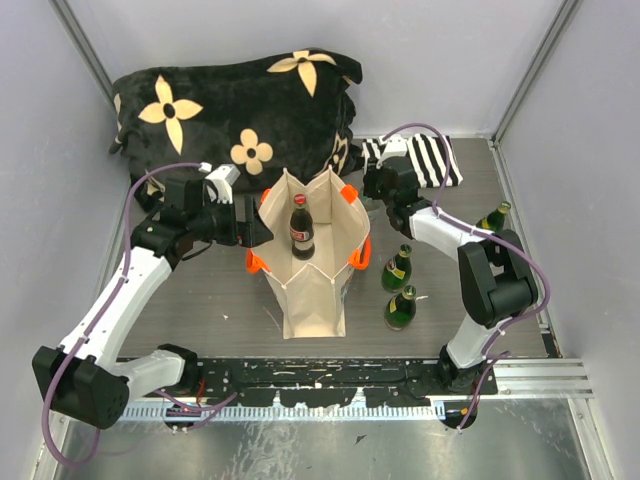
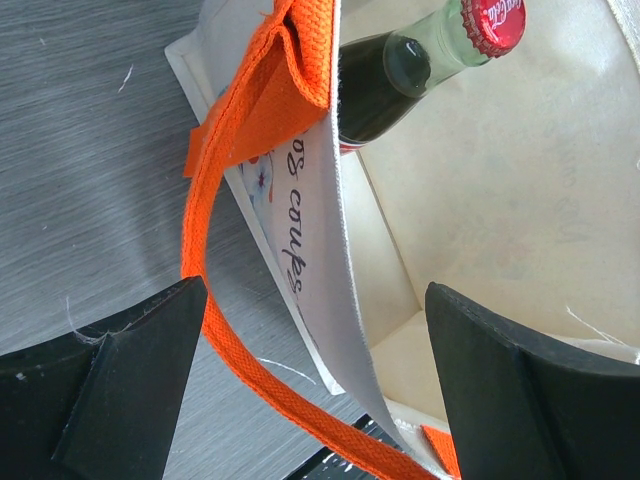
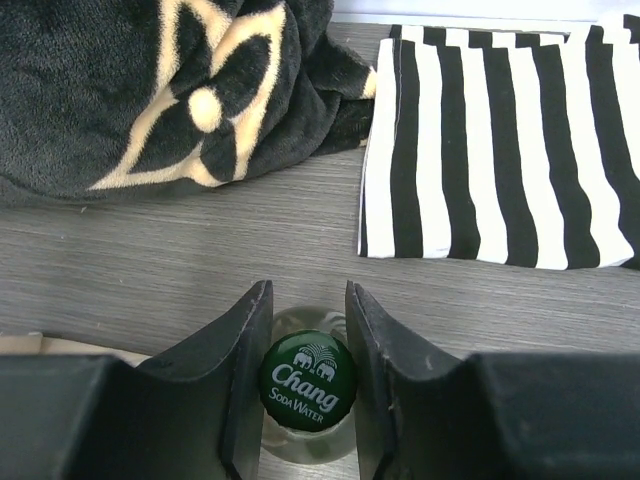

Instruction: Place the beverage into the canvas bag

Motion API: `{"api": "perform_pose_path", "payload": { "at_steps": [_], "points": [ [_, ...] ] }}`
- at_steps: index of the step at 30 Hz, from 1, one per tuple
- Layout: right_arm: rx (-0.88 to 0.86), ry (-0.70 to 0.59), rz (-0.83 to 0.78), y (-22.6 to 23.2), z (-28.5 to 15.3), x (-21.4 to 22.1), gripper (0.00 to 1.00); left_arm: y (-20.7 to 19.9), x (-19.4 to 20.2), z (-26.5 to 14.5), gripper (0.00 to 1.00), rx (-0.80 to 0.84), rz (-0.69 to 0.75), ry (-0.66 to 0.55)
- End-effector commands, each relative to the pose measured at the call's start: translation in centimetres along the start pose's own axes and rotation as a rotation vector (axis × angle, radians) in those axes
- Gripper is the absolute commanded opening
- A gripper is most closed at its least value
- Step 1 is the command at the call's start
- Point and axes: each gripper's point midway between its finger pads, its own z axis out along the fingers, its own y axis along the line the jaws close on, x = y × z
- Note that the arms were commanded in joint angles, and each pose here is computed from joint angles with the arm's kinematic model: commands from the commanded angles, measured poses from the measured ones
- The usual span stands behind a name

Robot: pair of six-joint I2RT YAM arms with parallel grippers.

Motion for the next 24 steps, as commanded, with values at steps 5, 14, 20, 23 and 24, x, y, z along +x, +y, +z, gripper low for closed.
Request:
{"api": "perform_pose_path", "payload": {
  "at_steps": [5,14,20,23,24],
  "points": [
    [-0.016,-0.079,-0.001,0.6,-1.4,-3.9,0.01,-0.9,-1.3,-0.3,0.98,0.035,0.018,-0.025],
    [0.013,-0.134,-0.001,0.2,-2.7,-7.2,0.01,-0.9,-1.3,-0.1,0.98,0.039,0.014,-0.027],
    [0.025,-0.180,-0.015,0.1,-4.2,-10.1,0.01,-0.9,-1.2,0.1,0.98,0.044,0.009,-0.024],
    [0.018,-0.205,-0.019,0.2,-5.1,-11.6,0.01,-0.9,-1.3,0.3,0.98,0.047,0.009,-0.027],
    [0.015,-0.212,-0.020,0.3,-5.4,-12.1,0.01,-0.9,-1.3,0.3,0.98,0.048,0.008,-0.028]
  ]
}}
